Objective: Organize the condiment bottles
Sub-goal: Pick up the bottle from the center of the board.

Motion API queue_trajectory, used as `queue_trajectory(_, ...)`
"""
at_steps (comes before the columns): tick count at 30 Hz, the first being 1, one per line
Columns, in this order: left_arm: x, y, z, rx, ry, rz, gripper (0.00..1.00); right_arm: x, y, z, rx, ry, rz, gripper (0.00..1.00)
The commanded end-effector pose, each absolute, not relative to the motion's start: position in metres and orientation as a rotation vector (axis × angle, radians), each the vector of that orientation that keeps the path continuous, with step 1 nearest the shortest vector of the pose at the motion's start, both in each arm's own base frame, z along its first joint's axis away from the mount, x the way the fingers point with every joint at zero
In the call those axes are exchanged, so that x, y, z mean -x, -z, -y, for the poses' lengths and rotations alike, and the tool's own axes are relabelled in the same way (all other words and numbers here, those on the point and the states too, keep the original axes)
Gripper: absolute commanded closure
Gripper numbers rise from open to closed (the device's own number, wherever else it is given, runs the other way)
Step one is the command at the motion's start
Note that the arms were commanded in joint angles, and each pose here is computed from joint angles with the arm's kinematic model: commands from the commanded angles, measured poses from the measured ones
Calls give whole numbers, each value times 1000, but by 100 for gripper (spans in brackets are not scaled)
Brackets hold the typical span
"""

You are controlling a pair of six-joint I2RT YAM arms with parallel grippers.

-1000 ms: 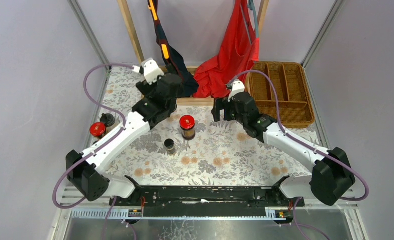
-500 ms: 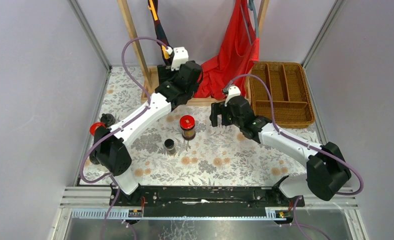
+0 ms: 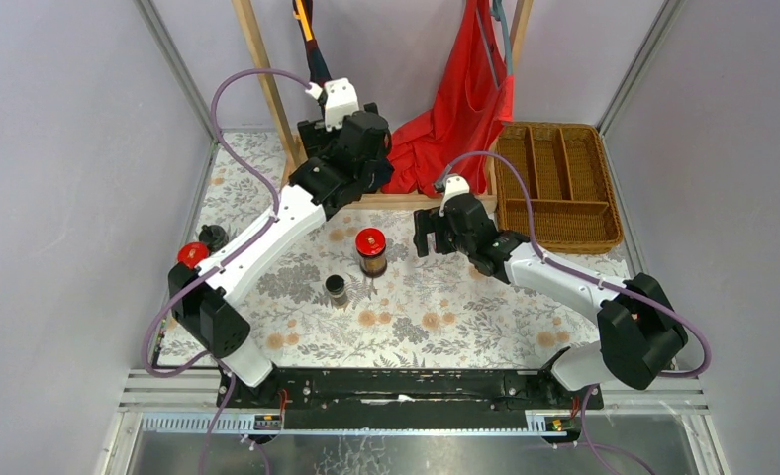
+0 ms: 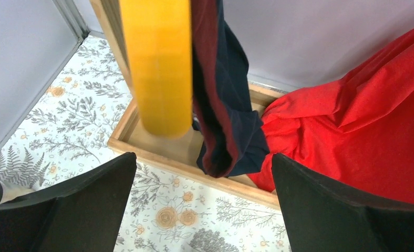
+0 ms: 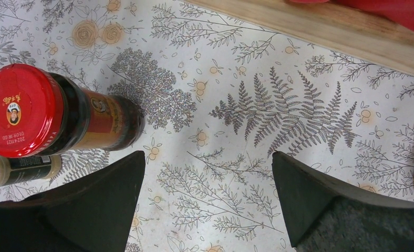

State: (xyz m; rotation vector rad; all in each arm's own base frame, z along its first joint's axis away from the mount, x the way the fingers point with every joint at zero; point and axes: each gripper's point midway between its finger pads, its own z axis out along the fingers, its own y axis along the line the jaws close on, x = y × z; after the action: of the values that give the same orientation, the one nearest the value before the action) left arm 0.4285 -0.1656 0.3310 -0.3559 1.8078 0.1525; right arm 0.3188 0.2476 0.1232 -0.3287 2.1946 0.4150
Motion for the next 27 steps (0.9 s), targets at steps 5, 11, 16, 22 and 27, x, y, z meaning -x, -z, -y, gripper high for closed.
queue_trajectory(5, -402, -314, 149, 429, -92, -1788, 0, -322, -155, -254, 348, -450, -2095, 4)
queue_trajectory(11, -385, -298, 138, 489, -80, -1779, 0, -320, -176, -253, 357, -467, -2038, 4)
queue_trajectory(16, -376, -291, 127, 490, -146, -1779, 0, -314, -176, -248, 350, -475, -2020, 4)
queue_trajectory(22, -360, -285, 105, 519, -226, -1745, 0, -309, -176, -249, 376, -492, -2035, 4)
queue_trajectory(27, -344, -263, 104, 498, -129, -1766, 0, -309, -171, -257, 386, -525, -2048, 4)
